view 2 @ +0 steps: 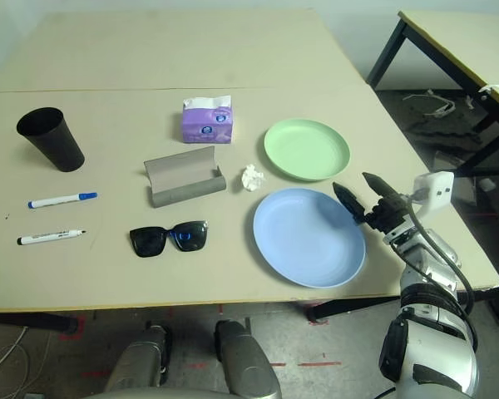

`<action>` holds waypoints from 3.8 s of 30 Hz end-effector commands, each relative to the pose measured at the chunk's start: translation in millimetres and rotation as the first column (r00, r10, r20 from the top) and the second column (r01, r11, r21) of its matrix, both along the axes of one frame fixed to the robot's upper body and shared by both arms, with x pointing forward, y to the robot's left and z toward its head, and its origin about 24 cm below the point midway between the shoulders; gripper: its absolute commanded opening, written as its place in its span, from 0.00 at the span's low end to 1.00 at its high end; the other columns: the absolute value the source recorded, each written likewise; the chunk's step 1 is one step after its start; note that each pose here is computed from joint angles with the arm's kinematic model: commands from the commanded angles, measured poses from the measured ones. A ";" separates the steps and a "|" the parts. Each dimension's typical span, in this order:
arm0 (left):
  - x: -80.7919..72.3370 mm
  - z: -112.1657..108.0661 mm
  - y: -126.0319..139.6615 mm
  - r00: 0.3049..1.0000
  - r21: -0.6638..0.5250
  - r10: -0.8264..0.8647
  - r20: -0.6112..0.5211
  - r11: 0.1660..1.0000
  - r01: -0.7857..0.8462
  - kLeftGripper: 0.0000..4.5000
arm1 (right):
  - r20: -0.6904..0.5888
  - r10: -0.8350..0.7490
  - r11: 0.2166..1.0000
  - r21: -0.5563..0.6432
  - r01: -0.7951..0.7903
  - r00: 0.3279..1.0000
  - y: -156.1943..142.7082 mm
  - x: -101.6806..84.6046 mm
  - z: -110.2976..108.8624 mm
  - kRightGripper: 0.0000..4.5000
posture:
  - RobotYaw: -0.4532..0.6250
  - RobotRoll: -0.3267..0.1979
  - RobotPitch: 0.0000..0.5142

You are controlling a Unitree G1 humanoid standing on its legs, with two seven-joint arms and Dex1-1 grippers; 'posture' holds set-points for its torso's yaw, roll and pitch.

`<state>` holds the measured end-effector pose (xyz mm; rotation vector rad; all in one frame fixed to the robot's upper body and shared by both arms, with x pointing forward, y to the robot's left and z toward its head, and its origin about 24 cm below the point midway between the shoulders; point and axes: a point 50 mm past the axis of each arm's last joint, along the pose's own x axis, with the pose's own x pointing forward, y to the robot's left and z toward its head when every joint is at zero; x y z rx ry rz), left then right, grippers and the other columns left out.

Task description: Organize and tidy the items on the table.

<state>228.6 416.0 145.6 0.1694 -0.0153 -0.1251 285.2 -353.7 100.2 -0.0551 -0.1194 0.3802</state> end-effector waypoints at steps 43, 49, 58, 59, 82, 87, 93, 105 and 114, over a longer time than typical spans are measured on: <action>10.1 -2.1 -134.6 0.440 0.037 -0.893 -0.094 0.438 0.898 1.00 | -0.057 -0.009 0.997 -0.083 0.005 0.998 -18.4 -9.7 40.7 1.00 | 0.26 0.62 0.35; 14.4 -7.3 -131.7 0.437 0.027 -0.891 -0.124 0.437 0.899 1.00 | -0.196 -0.023 0.987 -0.162 -0.009 0.980 -6.1 -0.9 63.6 1.00 | 0.24 0.62 0.35; 22.1 -13.5 -128.9 0.461 0.037 -0.879 -0.125 0.460 0.887 1.00 | -0.628 -0.003 0.932 -0.283 -0.225 0.778 27.0 -26.7 69.2 1.00 | 0.24 0.62 0.38; 22.4 -13.8 -129.2 0.463 0.038 -0.878 -0.123 0.462 0.886 1.00 | -0.647 0.006 0.933 -0.271 -0.238 0.762 28.5 -28.4 67.4 1.00 | 0.24 0.62 0.38; 15.4 -18.0 -132.4 0.489 0.065 -0.863 -0.123 0.485 0.872 1.00 | -0.792 -0.073 0.918 -0.290 -0.270 0.606 32.3 -29.1 43.2 0.47 | 0.26 0.62 0.38; 14.7 -21.0 -133.5 0.488 0.056 -0.864 -0.127 0.485 0.873 1.00 | -0.741 -0.031 0.951 -0.229 -0.209 0.671 35.1 -14.5 65.2 0.08 | 0.26 0.62 0.38; 13.5 -23.3 -134.1 0.486 0.054 -0.863 -0.136 0.484 0.874 1.00 | -0.702 0.033 0.991 -0.068 -0.113 0.711 37.4 -2.6 97.9 0.01 | 0.26 0.62 0.38; 13.6 -19.3 -134.5 0.502 0.061 -0.857 -0.120 0.498 0.865 1.00 | -0.468 -0.060 0.962 0.209 0.176 0.882 25.3 34.9 135.1 0.01 | 0.27 0.62 0.38; 13.9 -16.8 -130.3 0.517 0.069 -0.848 -0.117 0.512 0.856 1.00 | -0.300 -0.337 0.901 0.172 0.398 0.893 13.5 55.4 140.0 0.01 | 0.28 0.62 0.38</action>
